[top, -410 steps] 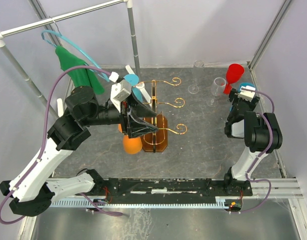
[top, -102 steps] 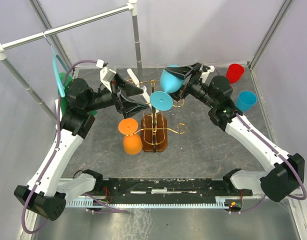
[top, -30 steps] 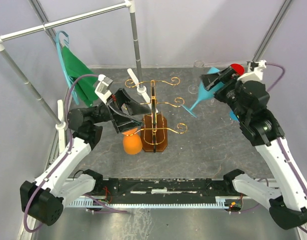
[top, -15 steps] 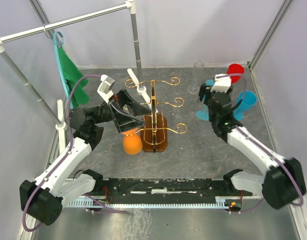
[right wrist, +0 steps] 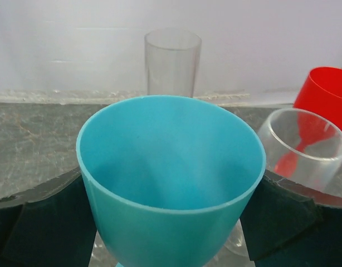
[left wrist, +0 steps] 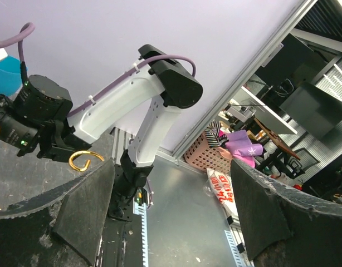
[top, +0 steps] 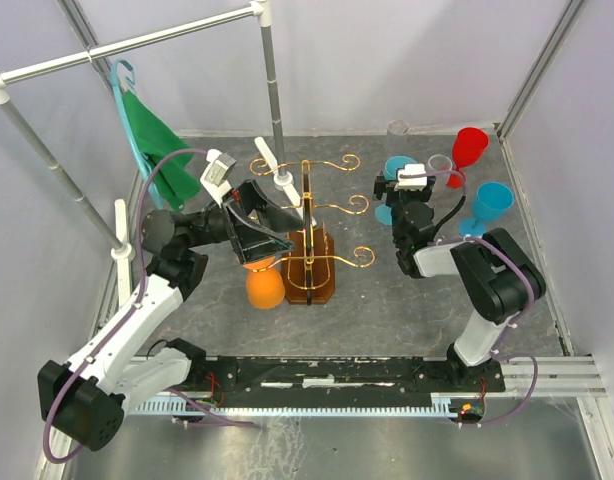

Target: Take the wine glass off the wine glass rack

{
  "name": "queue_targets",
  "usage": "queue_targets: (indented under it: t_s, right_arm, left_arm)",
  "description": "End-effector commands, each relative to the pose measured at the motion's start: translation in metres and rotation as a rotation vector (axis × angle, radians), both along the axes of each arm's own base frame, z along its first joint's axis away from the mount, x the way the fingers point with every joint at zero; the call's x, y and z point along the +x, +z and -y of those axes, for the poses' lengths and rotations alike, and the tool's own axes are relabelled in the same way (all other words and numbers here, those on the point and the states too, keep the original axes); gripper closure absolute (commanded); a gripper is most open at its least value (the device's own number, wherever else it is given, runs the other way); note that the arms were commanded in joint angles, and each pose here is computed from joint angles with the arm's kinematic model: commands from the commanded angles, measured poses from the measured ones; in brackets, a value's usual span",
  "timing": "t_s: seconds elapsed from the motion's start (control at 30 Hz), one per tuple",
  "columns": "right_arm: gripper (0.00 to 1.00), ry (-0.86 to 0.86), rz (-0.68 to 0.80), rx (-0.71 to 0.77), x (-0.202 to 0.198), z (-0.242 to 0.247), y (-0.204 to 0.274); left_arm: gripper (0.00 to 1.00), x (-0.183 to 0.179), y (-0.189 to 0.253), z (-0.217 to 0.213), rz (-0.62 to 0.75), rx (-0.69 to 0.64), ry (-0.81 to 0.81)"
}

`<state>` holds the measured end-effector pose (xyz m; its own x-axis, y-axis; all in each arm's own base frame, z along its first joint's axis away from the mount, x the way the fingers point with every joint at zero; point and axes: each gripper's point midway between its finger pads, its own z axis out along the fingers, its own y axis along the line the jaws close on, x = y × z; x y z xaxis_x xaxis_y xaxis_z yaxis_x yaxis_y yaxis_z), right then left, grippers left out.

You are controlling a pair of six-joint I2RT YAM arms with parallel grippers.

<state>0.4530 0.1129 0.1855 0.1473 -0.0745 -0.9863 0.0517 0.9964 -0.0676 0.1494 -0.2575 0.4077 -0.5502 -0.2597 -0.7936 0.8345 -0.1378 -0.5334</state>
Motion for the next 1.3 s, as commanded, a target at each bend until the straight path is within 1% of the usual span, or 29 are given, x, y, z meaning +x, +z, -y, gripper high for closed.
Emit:
queue_targets:
  t_s: [0.0,0.13,0.37,0.6,0.77,0.87,1.0,1.1,1.2,1.27]
  right_arm:
    - [0.05,0.044,0.198,0.103,0.014,-0.009,0.049]
    - [0.04,0.072,0.171,0.096,0.023,-0.015,0.034]
    - [0.02,0.077,0.145,0.059,0.025,-0.014,0.021]
    - [0.00,0.056,0.152,0.045,0.015,-0.006,0.027]
    - [0.00,0.100,0.201,0.058,-0.008,-0.005,0.053]
    - [0.00,0.171,0.257,0.062,-0.027,-0.010,0.077]
    - [0.00,0.279,0.319,0.063,-0.056,-0.019,0.111]
    - [0.00,0.339,0.238,0.056,-0.070,-0.024,0.120]
    - [0.00,0.342,0.151,0.067,-0.086,-0.018,0.137]
    - [0.00,0.333,0.139,0.065,-0.100,-0.011,0.156]
  left_arm:
    - [0.10,-0.003,0.018,-0.002,0.081,-0.022,0.031]
    - [0.10,-0.002,0.016,-0.002,0.077,-0.015,0.034]
    - [0.10,0.001,0.011,0.000,0.072,-0.004,0.037]
    - [0.10,0.002,0.009,0.000,0.071,-0.002,0.040]
    - [0.10,0.001,0.011,-0.001,0.077,-0.008,0.045]
    - [0.10,0.000,0.012,-0.002,0.075,-0.010,0.050]
    - [0.10,0.003,0.003,-0.003,0.039,0.032,0.088]
    - [0.11,0.008,-0.001,-0.006,-0.004,0.074,0.148]
    - [0.17,0.013,-0.004,-0.011,-0.068,0.129,0.221]
    - [0.20,0.016,-0.008,-0.019,-0.109,0.179,0.295]
